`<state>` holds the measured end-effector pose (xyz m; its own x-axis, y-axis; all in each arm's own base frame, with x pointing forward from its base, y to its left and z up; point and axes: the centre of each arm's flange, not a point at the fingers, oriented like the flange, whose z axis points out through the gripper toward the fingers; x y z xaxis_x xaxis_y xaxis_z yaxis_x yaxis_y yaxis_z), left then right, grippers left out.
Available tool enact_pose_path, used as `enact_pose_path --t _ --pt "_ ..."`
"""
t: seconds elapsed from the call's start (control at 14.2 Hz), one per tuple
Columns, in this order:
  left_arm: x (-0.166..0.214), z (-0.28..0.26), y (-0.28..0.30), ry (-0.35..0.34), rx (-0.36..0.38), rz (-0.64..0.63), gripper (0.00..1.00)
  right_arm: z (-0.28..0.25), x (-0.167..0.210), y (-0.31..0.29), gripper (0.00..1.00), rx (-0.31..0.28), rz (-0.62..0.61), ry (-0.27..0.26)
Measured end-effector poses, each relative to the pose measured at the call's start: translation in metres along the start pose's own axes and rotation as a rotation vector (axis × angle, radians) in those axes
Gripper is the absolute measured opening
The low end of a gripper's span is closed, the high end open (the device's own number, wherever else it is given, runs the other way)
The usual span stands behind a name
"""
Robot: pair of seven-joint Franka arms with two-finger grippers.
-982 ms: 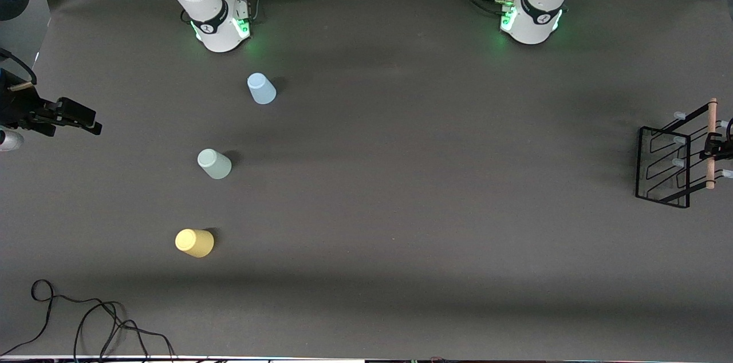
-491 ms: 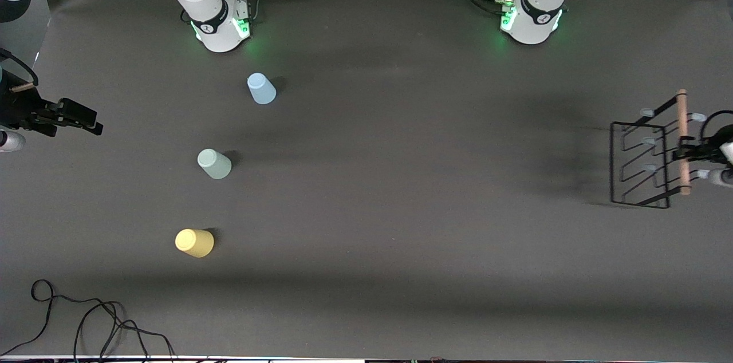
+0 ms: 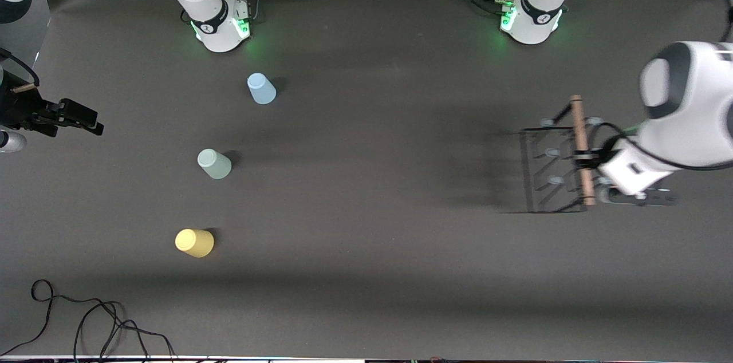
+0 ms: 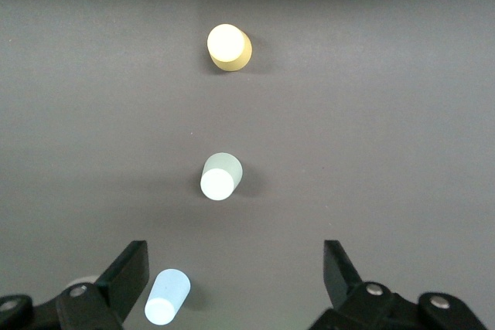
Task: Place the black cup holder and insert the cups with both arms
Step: 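Carry the rack with the left gripper to the table middle and lower it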
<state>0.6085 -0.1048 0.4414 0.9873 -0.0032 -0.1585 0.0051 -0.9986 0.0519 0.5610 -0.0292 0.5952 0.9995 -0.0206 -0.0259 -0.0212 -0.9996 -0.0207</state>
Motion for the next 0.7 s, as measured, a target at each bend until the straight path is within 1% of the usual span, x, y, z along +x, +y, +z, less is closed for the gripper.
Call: enact_pose_path --t 0.14,0.35,0.49,0.7 --pt "-0.006 0.004 0.076 0.009 0.011 -0.058 0.16 0.000 0.000 0.000 1.00 0.000 0.000 -0.001" --pt "-0.019 0.019 0.190 0.026 0.022 -0.107 0.16 0.001 0.000 0.000 1.00 0.000 0.000 -0.001" --pt "-0.027 0.036 0.250 0.032 0.024 -0.101 0.16 0.001 0.000 0.000 1.00 0.000 0.000 -0.002" --pt "-0.039 0.057 0.318 0.039 0.019 -0.056 0.16 0.001 0.000 0.000 1.00 0.000 0.000 -0.002"
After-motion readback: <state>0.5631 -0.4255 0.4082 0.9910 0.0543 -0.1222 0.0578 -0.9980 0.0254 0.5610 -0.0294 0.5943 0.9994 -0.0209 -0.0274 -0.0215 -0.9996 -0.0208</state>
